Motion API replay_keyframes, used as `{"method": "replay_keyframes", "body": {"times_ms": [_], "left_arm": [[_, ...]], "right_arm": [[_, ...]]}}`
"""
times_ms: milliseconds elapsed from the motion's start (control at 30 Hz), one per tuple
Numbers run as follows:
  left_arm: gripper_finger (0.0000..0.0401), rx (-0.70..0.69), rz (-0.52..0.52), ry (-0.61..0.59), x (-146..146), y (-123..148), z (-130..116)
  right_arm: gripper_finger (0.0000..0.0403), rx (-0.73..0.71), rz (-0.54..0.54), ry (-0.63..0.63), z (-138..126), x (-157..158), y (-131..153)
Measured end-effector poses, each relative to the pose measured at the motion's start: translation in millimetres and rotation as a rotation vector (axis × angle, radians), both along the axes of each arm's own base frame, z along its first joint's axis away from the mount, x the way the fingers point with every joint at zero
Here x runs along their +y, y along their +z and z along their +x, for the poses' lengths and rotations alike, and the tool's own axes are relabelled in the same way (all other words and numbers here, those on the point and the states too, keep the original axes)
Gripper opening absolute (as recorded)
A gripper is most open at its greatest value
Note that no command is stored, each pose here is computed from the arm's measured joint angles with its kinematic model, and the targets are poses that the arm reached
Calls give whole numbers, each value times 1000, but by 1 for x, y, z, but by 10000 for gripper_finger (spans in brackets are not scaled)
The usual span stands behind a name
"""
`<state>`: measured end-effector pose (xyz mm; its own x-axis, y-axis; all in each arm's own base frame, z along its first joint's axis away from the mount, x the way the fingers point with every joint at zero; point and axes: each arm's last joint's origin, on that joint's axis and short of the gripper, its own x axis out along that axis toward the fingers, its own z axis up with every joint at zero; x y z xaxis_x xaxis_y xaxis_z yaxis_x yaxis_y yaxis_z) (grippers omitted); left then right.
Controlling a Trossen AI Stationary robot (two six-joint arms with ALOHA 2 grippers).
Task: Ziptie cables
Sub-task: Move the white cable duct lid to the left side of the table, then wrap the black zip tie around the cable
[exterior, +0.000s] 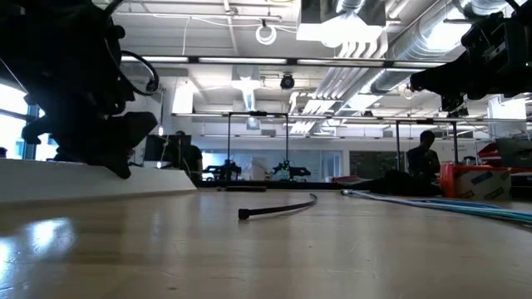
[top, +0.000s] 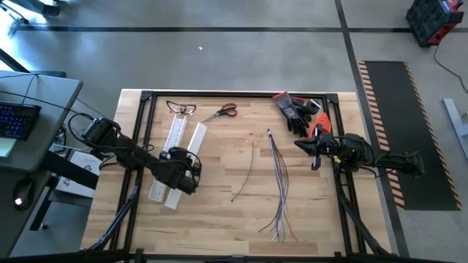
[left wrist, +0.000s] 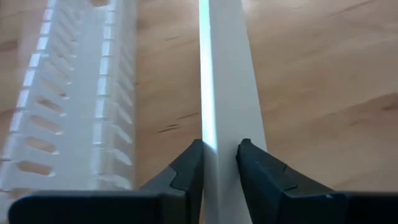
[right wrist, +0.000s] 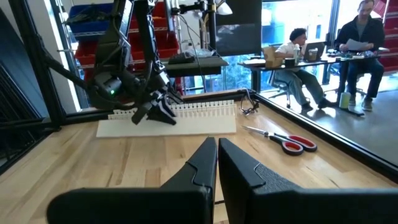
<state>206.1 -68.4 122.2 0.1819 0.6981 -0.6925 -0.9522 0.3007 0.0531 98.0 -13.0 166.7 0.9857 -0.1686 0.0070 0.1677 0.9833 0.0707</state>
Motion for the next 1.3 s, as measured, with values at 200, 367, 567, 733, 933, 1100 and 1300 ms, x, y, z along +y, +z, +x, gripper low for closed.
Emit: {"method": "replay_keyframes", "body": {"times_ms": [200, 367, 567, 733, 933, 1100, 1300], "left_arm": [[130, 73, 1, 8, 3, 0, -6], [185, 124, 16, 23, 5, 7, -12], [210, 61, 126, -70, -2, 33, 4], [205, -81, 234, -290, -24, 52, 37], [202, -204, 191, -665, -60, 58, 75], [202, -350, 136, -775, -79, 46, 97], [202, -415, 150, -769, -96, 8, 109]], "right_arm": [[0, 0, 0, 0, 0, 0, 0], [0, 0, 0, 0, 0, 0, 0], [0, 0, 0, 0, 0, 0, 0], [0, 0, 0, 0, 0, 0, 0], [0, 0, 0, 0, 0, 0, 0], [0, 0, 0, 0, 0, 0, 0], [0, 0, 0, 0, 0, 0, 0]]}}
